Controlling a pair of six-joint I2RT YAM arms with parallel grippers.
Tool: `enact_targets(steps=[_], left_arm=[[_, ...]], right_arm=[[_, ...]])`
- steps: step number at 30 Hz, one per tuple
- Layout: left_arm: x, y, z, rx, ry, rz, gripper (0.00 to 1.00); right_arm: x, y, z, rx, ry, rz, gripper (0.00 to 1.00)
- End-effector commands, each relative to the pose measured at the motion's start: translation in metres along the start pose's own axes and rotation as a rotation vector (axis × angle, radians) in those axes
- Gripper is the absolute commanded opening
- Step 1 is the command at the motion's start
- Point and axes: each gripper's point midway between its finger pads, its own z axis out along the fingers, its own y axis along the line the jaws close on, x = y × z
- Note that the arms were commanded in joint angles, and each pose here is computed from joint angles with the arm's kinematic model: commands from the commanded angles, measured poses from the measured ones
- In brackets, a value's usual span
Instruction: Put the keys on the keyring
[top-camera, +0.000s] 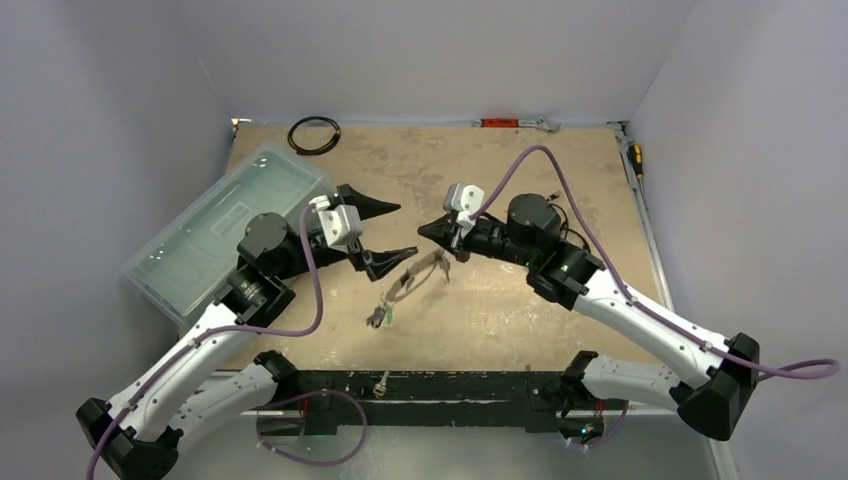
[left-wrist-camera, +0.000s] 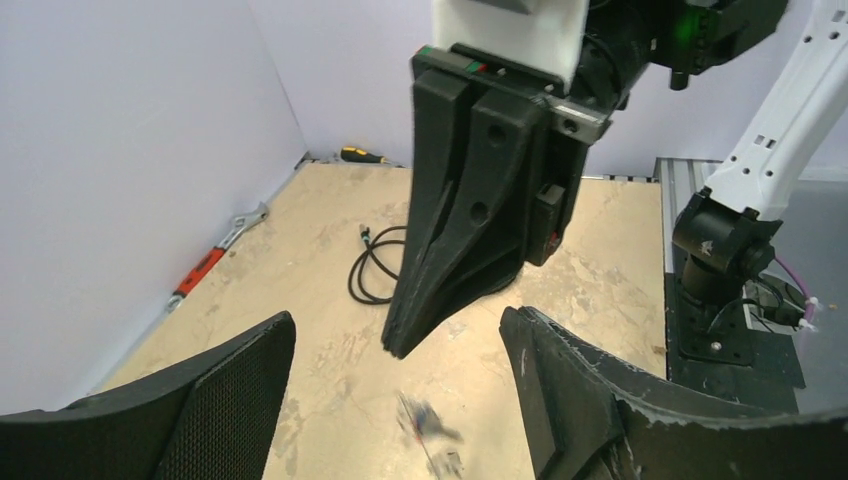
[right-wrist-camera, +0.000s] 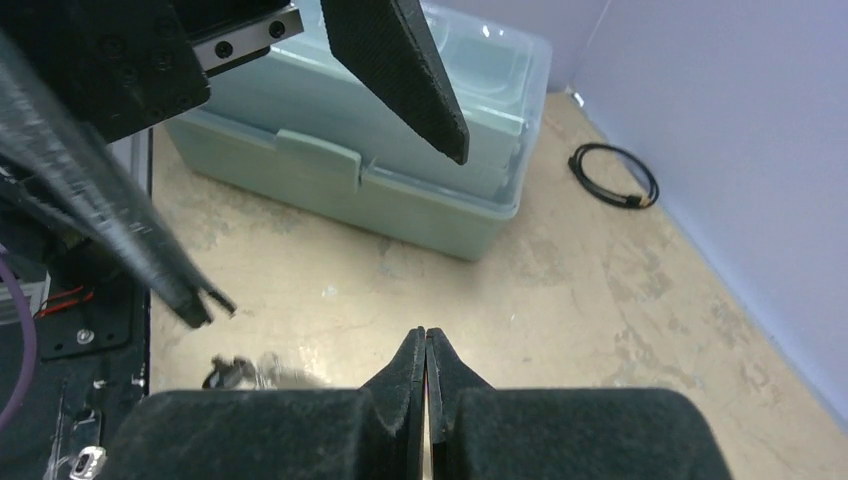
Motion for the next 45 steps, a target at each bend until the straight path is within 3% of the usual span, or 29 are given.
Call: enact_targets(steps=[1,5,11,17,19,21,24,30,33,36,45], left_arm=[[-0.015,0.011,-0.005,-0.065,0.028,0.001,0.76],[-0.015,0.018,-0.005,-0.107,0.041,-0.028,0.74],[0.039,0.044,-0.008,-0.270,0.205,-0.127,0.73],[0.084,0.076,-0.020,-0.501,0.270,-0.183,0.73],[0.100,0.085,-0.023,-0.559,0.321,-0.201,0.73],[0.121,0.095,-0.030,-0.650,0.381,-0.244,0.73],[0.153,0.088,-0.032,-0.640,0.490,-0.286,0.72],[0.184,0.090,-0.046,-0.655,0.651,-0.237,0.73],[0.194,0.088,-0.047,-0.677,0.621,-0.266,0.74],[0.195,0.082,-0.045,-0.650,0.612,-0.283,0.83],[0.176,0.095,-0.066,-0.764,0.572,-0.231,0.84]], right_arm=[[-0.033,-0.009,-0.011,0.059,-0.118,-0.063,0.00],[-0.032,-0.012,-0.012,0.078,-0.112,-0.064,0.00],[-0.024,-0.027,-0.017,0.197,-0.132,0.021,0.00],[0.034,-0.036,-0.011,0.321,-0.016,0.245,0.02],[0.057,-0.038,-0.013,0.371,0.046,0.328,0.09],[0.078,-0.030,-0.017,0.382,0.092,0.401,0.23],[0.106,-0.004,-0.019,0.298,0.170,0.485,0.45],[0.166,0.056,-0.026,0.132,0.442,0.547,0.64],[0.183,0.081,-0.022,0.088,0.516,0.561,0.66],[0.193,0.104,-0.010,0.043,0.554,0.590,0.65],[0.261,0.136,0.012,0.076,0.756,0.729,0.61]])
